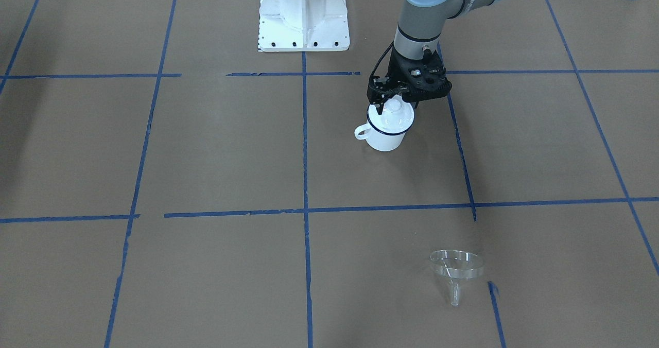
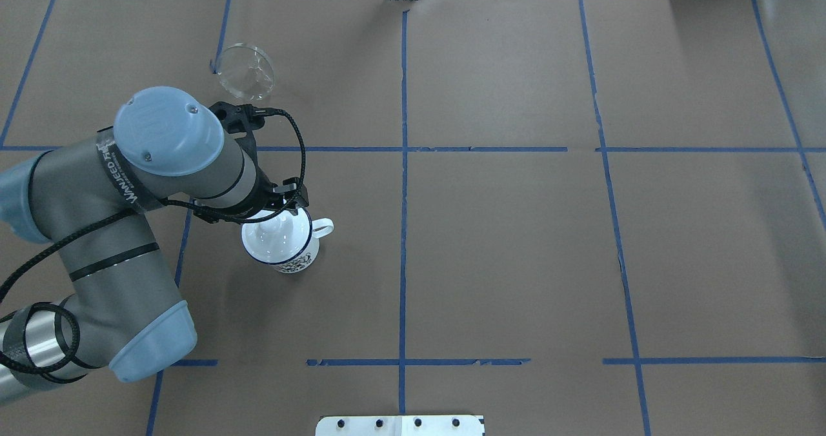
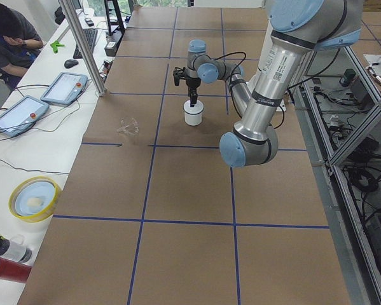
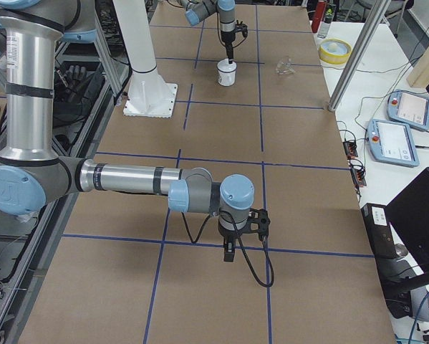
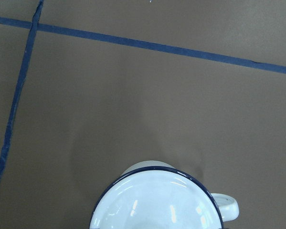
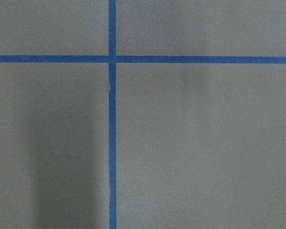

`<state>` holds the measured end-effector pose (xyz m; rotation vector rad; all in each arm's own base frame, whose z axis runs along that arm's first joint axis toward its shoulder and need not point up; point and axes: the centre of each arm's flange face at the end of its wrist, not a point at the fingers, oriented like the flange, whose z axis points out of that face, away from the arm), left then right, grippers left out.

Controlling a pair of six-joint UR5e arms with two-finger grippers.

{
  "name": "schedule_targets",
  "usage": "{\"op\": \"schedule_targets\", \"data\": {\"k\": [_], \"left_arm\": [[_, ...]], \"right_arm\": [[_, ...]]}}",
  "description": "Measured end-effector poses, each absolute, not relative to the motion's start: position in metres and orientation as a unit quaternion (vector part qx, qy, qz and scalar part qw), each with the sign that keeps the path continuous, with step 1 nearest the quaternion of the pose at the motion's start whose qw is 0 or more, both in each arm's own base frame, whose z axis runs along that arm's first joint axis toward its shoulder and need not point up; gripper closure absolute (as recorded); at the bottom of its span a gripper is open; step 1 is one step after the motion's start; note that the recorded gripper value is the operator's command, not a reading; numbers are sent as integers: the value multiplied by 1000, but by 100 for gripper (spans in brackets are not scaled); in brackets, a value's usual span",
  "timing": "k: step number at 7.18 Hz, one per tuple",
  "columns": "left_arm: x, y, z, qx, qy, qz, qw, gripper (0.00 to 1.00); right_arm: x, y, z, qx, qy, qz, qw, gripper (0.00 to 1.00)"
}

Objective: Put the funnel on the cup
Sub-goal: 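Lower the left gripper and grasp the white funnel's stem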

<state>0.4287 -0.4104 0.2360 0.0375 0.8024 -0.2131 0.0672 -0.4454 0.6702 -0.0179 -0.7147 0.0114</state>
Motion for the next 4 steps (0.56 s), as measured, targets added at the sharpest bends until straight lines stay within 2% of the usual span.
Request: {"op": "schedule_targets", "data": {"k": [1, 2, 4], "left_arm": [[429, -410, 236, 18, 390, -103, 915, 31], [429, -409, 235, 18, 392, -103, 914, 54], [430, -408, 233, 18, 396, -101, 913, 57]], "right_arm": [[67, -445, 670, -9, -350, 6, 937, 0], [67, -445, 670, -9, -350, 6, 937, 0], [67, -445, 670, -9, -350, 6, 937, 0]]}}
